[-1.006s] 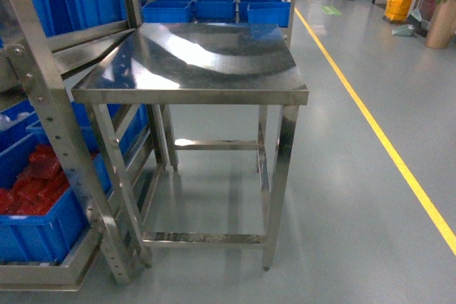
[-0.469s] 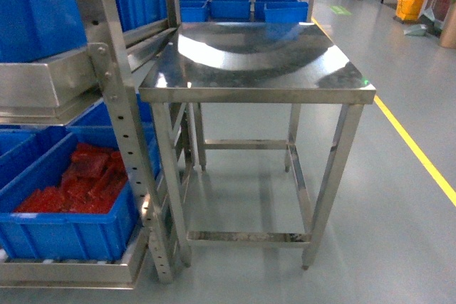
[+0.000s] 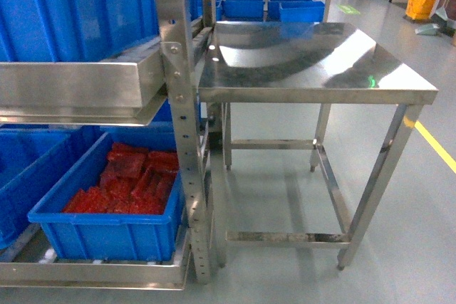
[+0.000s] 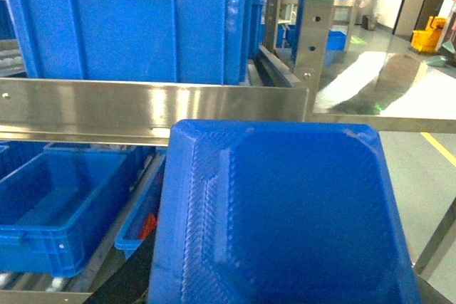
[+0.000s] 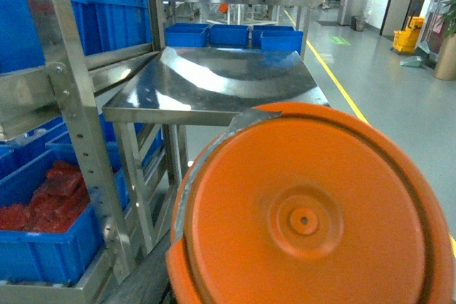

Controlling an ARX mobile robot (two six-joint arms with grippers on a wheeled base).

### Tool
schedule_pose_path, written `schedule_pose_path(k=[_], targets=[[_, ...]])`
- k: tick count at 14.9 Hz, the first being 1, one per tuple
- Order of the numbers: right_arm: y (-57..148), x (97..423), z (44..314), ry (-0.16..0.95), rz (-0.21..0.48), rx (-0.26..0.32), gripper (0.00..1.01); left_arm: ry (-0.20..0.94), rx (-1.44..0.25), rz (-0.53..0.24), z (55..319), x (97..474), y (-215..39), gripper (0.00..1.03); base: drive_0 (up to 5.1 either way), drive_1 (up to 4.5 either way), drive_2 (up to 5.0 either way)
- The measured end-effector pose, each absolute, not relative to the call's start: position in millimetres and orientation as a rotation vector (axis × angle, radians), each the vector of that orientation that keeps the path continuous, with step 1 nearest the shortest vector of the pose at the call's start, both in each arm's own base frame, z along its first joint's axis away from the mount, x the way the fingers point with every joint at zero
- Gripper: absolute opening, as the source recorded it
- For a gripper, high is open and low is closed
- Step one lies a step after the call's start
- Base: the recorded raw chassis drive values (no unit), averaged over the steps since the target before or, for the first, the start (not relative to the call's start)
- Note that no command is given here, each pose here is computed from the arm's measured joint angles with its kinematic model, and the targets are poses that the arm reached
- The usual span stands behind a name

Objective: Sort blue parts and orange caps into right shelf containers

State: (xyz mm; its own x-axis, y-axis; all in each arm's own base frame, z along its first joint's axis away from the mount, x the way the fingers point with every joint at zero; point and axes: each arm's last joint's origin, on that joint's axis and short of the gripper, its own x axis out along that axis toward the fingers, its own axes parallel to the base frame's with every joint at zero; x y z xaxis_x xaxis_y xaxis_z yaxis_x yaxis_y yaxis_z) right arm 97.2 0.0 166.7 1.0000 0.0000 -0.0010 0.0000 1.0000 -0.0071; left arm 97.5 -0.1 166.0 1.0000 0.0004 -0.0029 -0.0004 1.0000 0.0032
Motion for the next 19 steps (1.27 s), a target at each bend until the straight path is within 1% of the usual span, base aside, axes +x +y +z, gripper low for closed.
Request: schedule_pose_path(k=[14,19], targets=[[0.0,97.2,167.1,-0.003,0.0,-0.007,0.44,0.003,0.003,0.0,166.0,97.5,-0.1,0.43,0.0,4.16,-4.1],[0.0,97.2,166.9,-0.001,0.0,-0.007,0.44,0.003,0.003,0.0,166.0,97.5,-0.1,0.43,-5.1,2.33,2.3]])
